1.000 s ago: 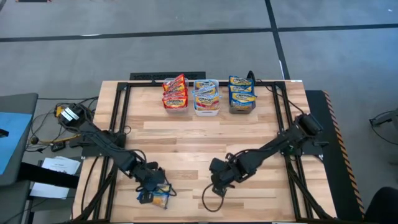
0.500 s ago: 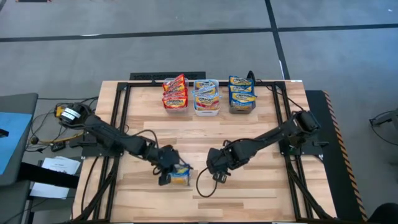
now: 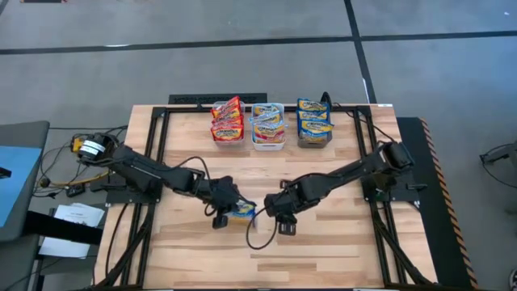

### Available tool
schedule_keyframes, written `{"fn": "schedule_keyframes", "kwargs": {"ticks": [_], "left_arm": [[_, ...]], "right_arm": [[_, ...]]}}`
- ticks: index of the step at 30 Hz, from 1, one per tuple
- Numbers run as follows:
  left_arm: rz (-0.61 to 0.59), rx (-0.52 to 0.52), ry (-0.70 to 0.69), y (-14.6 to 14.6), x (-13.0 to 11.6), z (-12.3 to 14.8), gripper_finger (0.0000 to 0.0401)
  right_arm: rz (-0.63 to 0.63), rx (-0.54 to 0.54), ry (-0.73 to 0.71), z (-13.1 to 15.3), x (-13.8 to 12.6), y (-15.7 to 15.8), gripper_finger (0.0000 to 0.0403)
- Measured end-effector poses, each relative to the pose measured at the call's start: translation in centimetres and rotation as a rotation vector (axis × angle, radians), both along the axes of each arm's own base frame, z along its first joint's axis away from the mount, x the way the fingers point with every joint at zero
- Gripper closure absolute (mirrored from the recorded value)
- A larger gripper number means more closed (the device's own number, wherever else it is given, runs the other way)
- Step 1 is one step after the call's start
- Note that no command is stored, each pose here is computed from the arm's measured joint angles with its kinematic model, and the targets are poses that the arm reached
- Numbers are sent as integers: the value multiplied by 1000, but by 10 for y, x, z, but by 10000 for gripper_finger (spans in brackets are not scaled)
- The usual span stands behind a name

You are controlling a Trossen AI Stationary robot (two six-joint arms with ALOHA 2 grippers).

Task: Sort Maruchan noodles
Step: Put the blue noodle pack into the black bin

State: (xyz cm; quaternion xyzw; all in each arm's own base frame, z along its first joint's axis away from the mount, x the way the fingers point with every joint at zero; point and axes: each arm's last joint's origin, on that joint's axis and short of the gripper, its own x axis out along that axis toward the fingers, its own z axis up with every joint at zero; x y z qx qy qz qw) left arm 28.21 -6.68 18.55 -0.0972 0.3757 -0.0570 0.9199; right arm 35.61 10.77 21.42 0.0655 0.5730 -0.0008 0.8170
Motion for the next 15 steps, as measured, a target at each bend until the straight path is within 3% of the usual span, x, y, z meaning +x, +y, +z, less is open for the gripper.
{"fn": "schedule_keyframes", "kwargs": {"ticks": [7,15], "left_arm": [[-13,40,-13,7,2,0,401],[11,66,-18,8,2,0,401]], "right_arm": [[45,-14,-97,2,13,-15,216],[9,-10,-221,8,29,-36,216]]}}
